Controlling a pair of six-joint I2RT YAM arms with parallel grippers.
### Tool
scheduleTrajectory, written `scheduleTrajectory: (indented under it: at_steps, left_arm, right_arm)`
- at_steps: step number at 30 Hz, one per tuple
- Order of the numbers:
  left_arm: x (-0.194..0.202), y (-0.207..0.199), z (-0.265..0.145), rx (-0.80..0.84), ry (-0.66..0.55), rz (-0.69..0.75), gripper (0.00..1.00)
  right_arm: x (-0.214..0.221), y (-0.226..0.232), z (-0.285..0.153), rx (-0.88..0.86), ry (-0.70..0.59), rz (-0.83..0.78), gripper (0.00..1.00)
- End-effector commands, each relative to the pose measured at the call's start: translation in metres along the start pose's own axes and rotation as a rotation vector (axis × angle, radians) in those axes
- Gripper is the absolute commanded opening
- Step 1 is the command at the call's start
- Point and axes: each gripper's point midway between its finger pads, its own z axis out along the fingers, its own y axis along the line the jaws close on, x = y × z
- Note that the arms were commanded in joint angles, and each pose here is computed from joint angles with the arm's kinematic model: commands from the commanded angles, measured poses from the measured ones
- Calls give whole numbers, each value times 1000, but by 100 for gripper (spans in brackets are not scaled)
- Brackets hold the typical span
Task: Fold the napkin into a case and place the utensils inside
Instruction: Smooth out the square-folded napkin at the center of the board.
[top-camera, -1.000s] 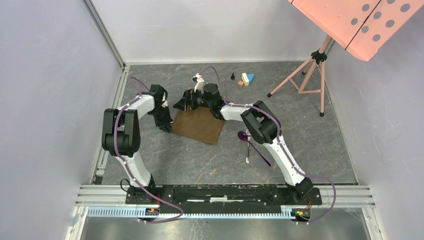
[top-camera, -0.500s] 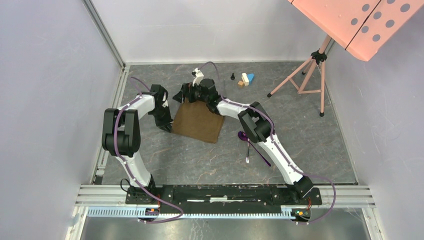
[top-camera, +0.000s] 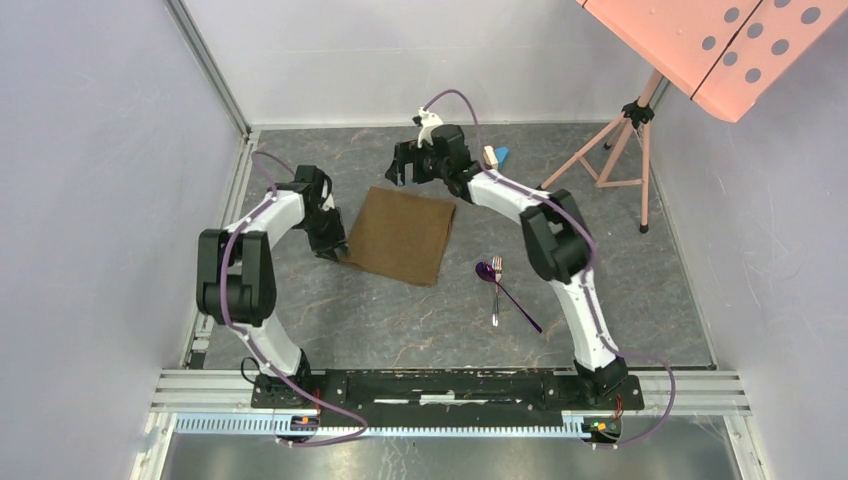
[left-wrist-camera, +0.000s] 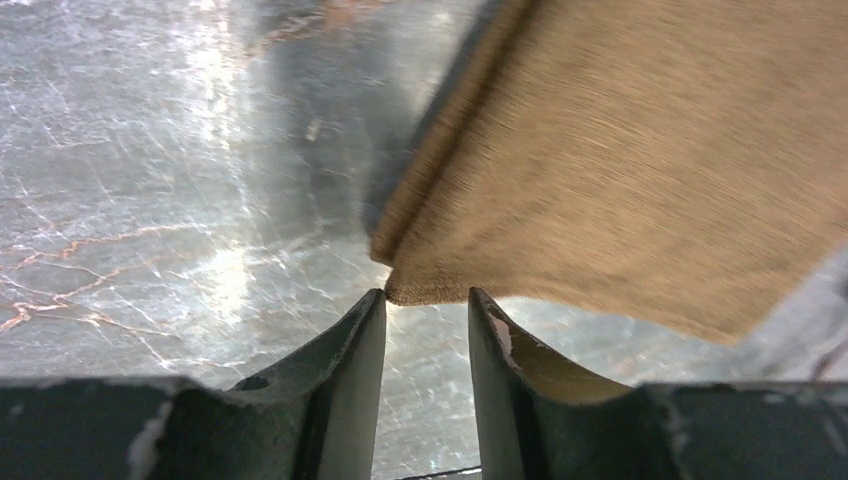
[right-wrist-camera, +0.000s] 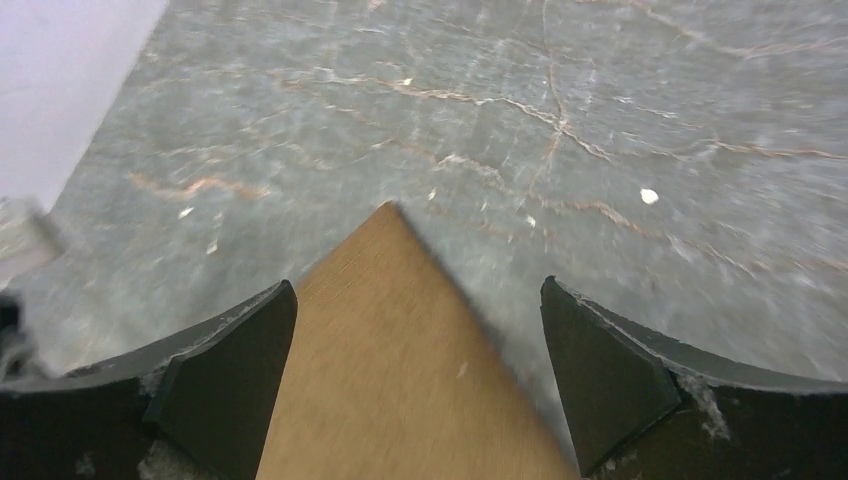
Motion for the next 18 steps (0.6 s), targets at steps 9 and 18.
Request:
scheduleTrajectory:
  at_steps: [9, 18]
  left_arm:
    - [-38, -94, -52, 425, -84, -37, 40]
    - [-14, -61, 15, 314, 61, -73, 39]
  right_arm:
    - [-2, 81, -122, -338, -21, 101, 97]
    - [43, 30, -114, -307, 51, 171, 87]
